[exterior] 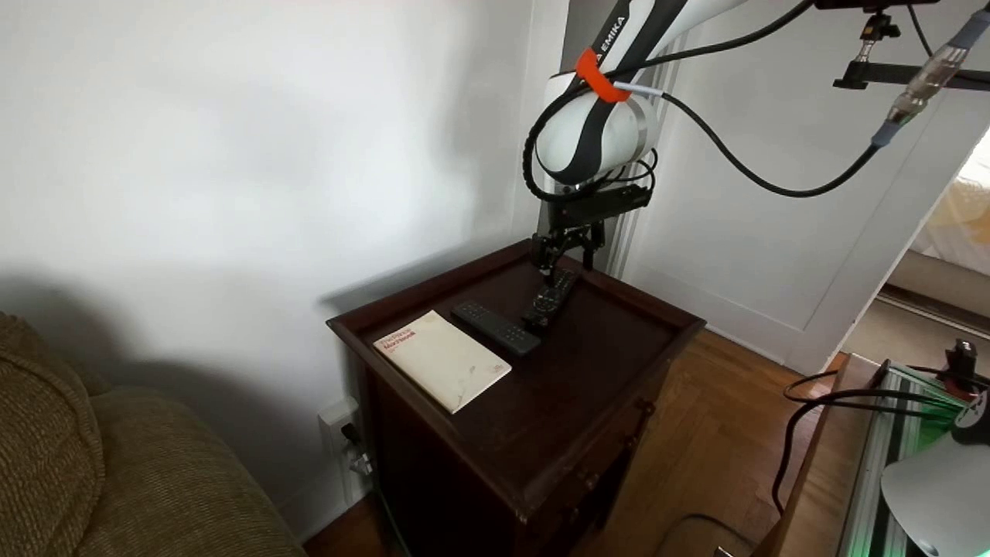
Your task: Turn the black remote on the right around
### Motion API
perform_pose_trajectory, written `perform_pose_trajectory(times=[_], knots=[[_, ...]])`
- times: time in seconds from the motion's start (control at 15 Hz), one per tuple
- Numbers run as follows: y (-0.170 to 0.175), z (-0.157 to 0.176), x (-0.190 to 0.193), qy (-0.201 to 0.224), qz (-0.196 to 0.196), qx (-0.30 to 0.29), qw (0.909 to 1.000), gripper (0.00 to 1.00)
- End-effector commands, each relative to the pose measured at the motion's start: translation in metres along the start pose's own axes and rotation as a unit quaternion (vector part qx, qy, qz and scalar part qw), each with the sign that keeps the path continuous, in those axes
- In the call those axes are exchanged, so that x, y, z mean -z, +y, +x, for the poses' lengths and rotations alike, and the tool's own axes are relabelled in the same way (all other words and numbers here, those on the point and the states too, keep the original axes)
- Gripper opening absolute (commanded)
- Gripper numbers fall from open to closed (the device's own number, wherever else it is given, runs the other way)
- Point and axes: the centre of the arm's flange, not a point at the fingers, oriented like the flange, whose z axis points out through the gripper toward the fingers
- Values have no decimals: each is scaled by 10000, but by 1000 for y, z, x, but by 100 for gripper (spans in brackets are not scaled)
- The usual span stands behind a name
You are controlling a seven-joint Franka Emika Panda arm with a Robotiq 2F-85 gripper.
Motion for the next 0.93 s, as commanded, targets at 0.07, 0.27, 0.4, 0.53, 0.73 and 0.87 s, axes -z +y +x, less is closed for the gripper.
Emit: perform_pose_trajectory(times=[0.07,0.27,0.4,0.53,0.73,0.87], knots=[[0,-5,7,38,-156,487,9987,100],[1,-9,18,94,-241,771,9967,100],[-8,-5,14,-9,-510,1334,9897,100],[-16,-9,9,53,-710,1881,9796,100],[-29,-13,5,66,-977,2622,9600,100],[-34,-13,2,70,-1099,3101,9443,100]])
